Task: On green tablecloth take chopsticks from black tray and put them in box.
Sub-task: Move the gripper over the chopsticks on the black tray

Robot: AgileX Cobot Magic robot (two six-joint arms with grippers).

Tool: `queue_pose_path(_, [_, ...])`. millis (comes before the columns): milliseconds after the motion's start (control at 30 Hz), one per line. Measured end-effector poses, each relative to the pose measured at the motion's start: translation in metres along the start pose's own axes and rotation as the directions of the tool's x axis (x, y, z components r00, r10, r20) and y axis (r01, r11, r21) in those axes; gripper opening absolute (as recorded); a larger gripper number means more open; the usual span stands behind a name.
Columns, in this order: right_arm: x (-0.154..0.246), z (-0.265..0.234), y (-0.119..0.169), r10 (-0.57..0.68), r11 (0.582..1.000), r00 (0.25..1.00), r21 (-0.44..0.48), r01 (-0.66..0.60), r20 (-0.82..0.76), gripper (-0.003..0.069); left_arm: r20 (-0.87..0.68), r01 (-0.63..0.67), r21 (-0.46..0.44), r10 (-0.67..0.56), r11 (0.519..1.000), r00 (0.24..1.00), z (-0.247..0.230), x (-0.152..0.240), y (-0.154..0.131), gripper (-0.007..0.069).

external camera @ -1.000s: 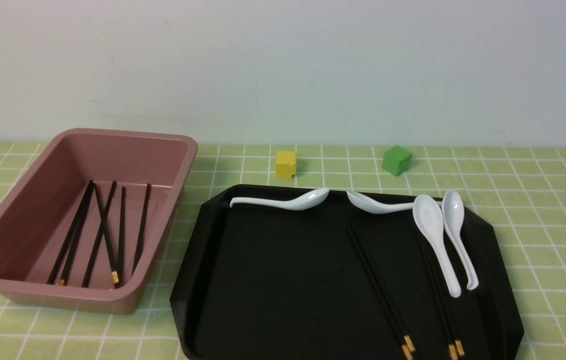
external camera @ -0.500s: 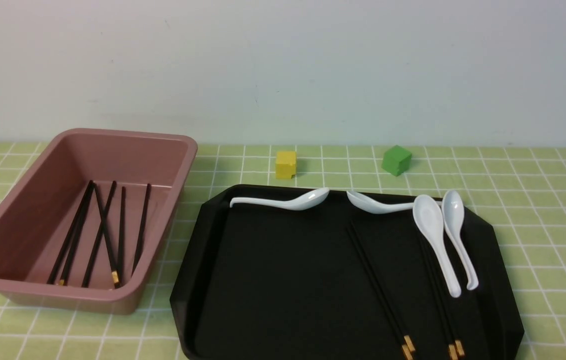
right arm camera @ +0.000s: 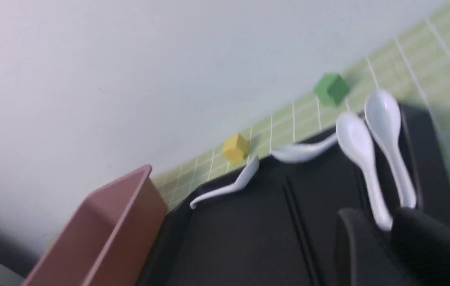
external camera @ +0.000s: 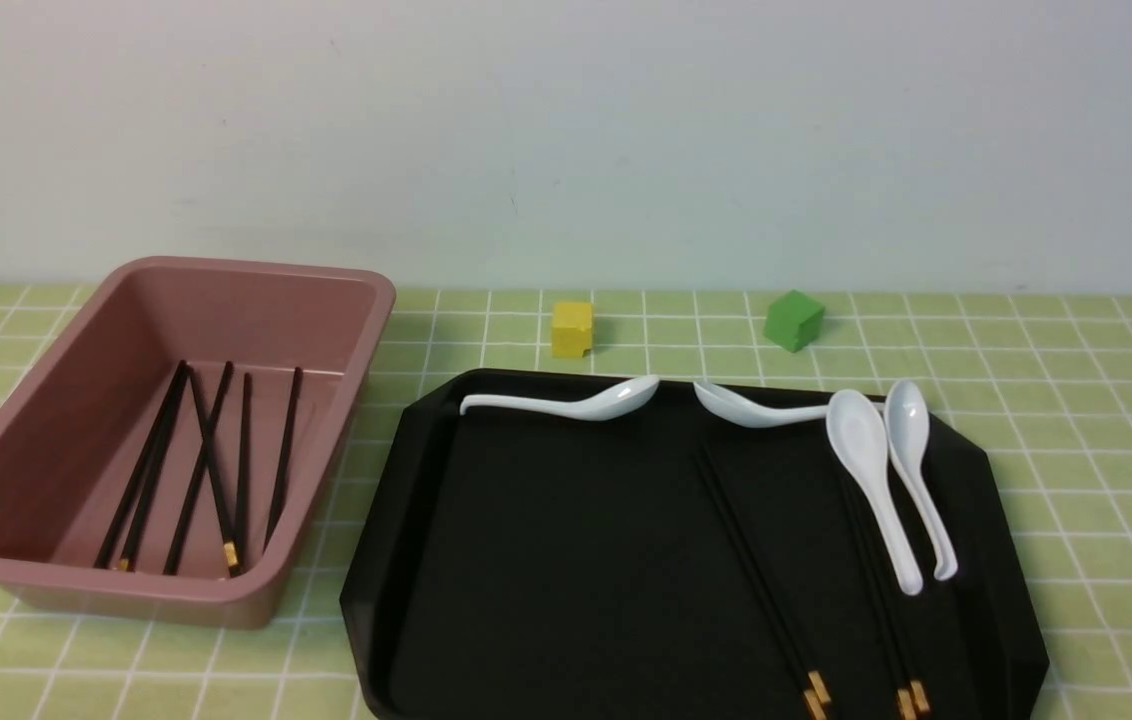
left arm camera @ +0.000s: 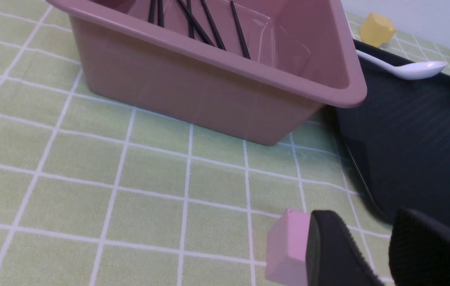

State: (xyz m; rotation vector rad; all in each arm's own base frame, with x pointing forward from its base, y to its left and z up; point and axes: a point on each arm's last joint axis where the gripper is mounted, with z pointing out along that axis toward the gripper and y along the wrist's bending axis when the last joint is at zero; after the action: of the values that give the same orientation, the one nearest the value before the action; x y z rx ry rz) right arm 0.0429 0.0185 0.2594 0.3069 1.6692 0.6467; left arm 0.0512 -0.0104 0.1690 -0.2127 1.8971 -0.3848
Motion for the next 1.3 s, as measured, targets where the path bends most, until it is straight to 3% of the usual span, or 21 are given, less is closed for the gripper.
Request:
queue_pose_path(67, [-0.021,0.002,0.011,-0.155,0.986,0.986,0.052,0.159,-0.066,0.0031,0.000,0.000,0.000,0.000,1.000,1.000,0.000,0.000,0.000,0.0238])
queue_pose_path(167, [-0.041,0.012,0.018,-0.262,0.945,0.936,0.137,0.299,-0.237,-0.0001,0.000,0.000,0.000,0.000,1.000,1.000,0.000,0.000,0.000,0.0238])
queue_pose_path(333, [-0.044,0.057,0.008,-0.118,0.888,0.716,0.250,0.387,-0.689,0.0001,0.000,0.000,0.000,0.000,1.000,1.000,0.000,0.000,0.000,0.0238])
queue_pose_path(400, [-0.038,0.071,0.004,-0.074,0.890,0.653,0.245,0.384,-0.754,0.0003,0.000,0.000,0.000,0.000,1.000,1.000,0.000,0.000,0.000,0.0238])
queue_pose_path(433, [-0.027,0.090,0.000,-0.024,0.913,0.563,0.212,0.350,-0.826,0.0008,0.000,0.000,0.000,0.000,1.000,1.000,0.000,0.000,0.000,0.0238])
queue_pose_path(533, [-0.004,0.119,-0.004,0.020,0.952,0.418,0.145,0.270,-0.908,0.0028,0.000,0.000,0.000,0.000,1.000,1.000,0.000,0.000,0.000,0.0238])
queue_pose_path(700, [0.039,0.173,0.004,-0.019,0.979,0.193,0.020,0.201,-0.981,0.0105,0.000,0.000,0.000,0.000,1.000,1.000,0.000,0.000,0.000,0.0238])
queue_pose_path(800, [0.057,0.206,0.014,-0.054,0.968,0.121,-0.022,0.249,-0.991,0.0145,0.000,0.000,0.000,0.000,1.000,1.000,0.000,0.000,0.000,0.0238])
queue_pose_path(900, [0.070,0.233,0.024,-0.074,0.946,0.087,-0.042,0.321,-0.993,0.0176,0.000,0.000,0.000,0.000,1.000,1.000,0.000,0.000,0.000,0.0238])
queue_pose_path(1067, [0.074,0.279,0.044,-0.088,0.906,0.146,-0.018,0.423,-0.985,0.0272,0.000,0.000,0.000,0.000,1.000,1.000,0.000,0.000,0.000,0.0238])
queue_pose_path(1300, [0.088,0.304,0.038,-0.073,0.898,0.198,0.022,0.439,-0.978,0.0332,0.000,0.000,0.000,0.000,1.000,1.000,0.000,0.000,0.000,0.0238])
